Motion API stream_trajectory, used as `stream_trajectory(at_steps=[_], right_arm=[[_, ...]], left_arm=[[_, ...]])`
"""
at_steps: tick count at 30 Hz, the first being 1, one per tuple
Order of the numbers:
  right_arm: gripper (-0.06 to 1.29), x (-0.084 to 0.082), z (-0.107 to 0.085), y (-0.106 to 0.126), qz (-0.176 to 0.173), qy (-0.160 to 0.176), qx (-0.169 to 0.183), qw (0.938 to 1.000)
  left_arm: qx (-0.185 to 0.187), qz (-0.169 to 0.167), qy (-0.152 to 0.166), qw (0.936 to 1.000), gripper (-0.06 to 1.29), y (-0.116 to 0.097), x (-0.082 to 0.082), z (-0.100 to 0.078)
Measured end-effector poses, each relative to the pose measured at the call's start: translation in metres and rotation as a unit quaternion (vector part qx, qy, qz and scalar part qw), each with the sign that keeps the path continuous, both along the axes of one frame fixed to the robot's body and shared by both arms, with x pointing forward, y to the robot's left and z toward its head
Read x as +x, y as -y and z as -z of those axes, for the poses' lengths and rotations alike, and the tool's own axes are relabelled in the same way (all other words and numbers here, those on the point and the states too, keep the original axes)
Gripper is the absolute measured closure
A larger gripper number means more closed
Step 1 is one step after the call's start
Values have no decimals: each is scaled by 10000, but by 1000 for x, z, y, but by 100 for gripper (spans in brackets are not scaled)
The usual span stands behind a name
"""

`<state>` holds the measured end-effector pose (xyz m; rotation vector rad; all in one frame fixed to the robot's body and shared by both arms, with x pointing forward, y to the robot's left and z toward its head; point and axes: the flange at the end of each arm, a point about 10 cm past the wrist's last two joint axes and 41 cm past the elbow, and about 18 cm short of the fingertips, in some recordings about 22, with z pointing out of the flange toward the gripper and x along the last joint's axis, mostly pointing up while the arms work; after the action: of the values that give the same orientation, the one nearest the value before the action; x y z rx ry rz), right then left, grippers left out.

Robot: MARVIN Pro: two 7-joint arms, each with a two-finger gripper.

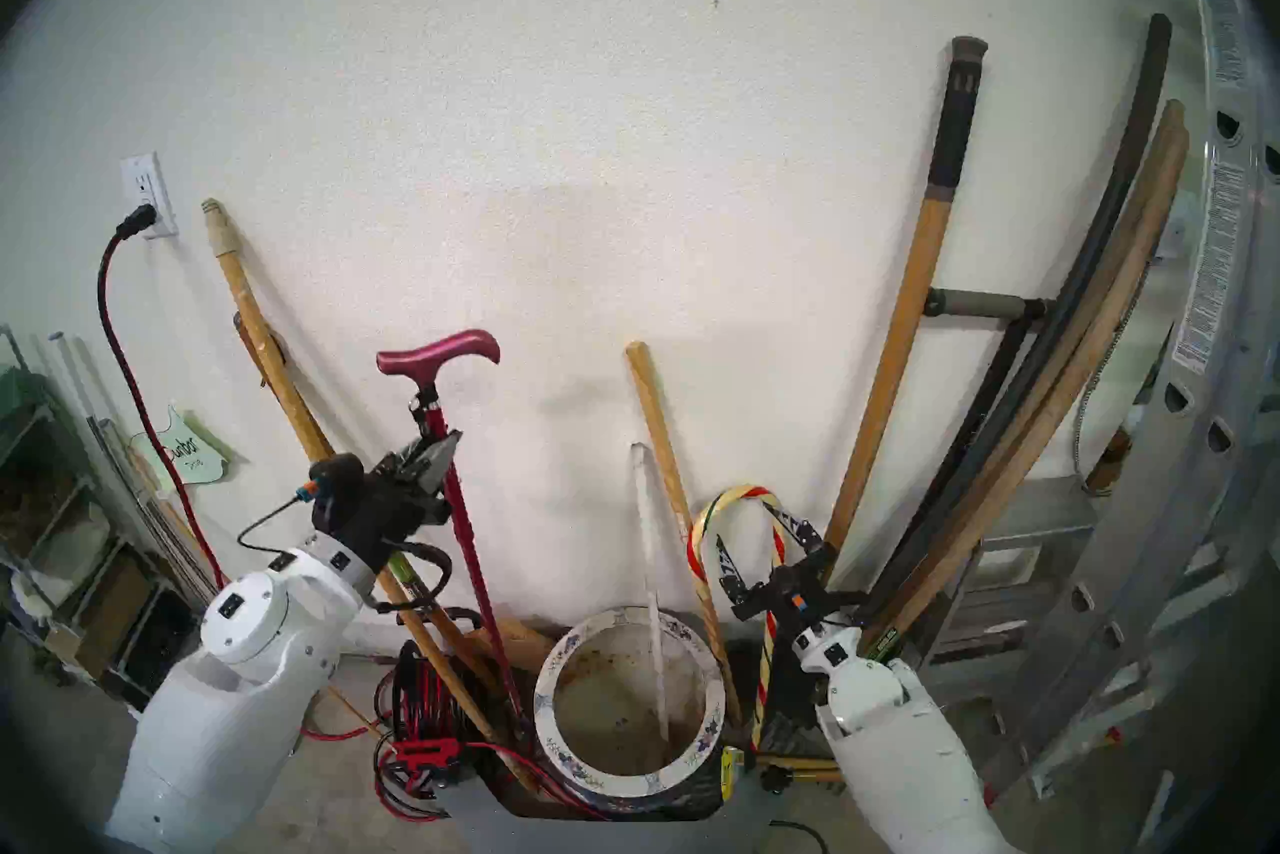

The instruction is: Take wooden sticks or brooms out of the pot

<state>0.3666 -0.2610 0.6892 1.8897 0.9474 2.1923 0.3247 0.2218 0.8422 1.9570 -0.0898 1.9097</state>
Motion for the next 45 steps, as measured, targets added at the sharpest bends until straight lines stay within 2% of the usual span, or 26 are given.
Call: stream_trajectory(at_steps=[9,14,22,28,36,40,45], right_arm=[[1,0,0,0,-1,0,-5,10000],[1,0,0,0,-1,-3,-7,10000],[1,0,0,0,1,-8,-10,10000],[1,0,0,0,1,-8,-12,10000],[1,0,0,0,1,-8,-13,10000],[1,0,0,0,1,-8,-14,10000],[1,0,0,0,1,-8,-15,10000]], left_arm=[[198,-94,-262,9994,106,9,-11,21],[276,-122,-320,9990,106,9,-13,28],[712,-201,-664,9950,106,5,-10,66],[1195,-231,-963,9879,106,-2,-1,103],[1573,-278,-1140,9805,106,-7,14,132],[1634,-314,-1239,9782,106,-7,22,145],[1518,-498,-1477,9761,106,-10,33,163]])
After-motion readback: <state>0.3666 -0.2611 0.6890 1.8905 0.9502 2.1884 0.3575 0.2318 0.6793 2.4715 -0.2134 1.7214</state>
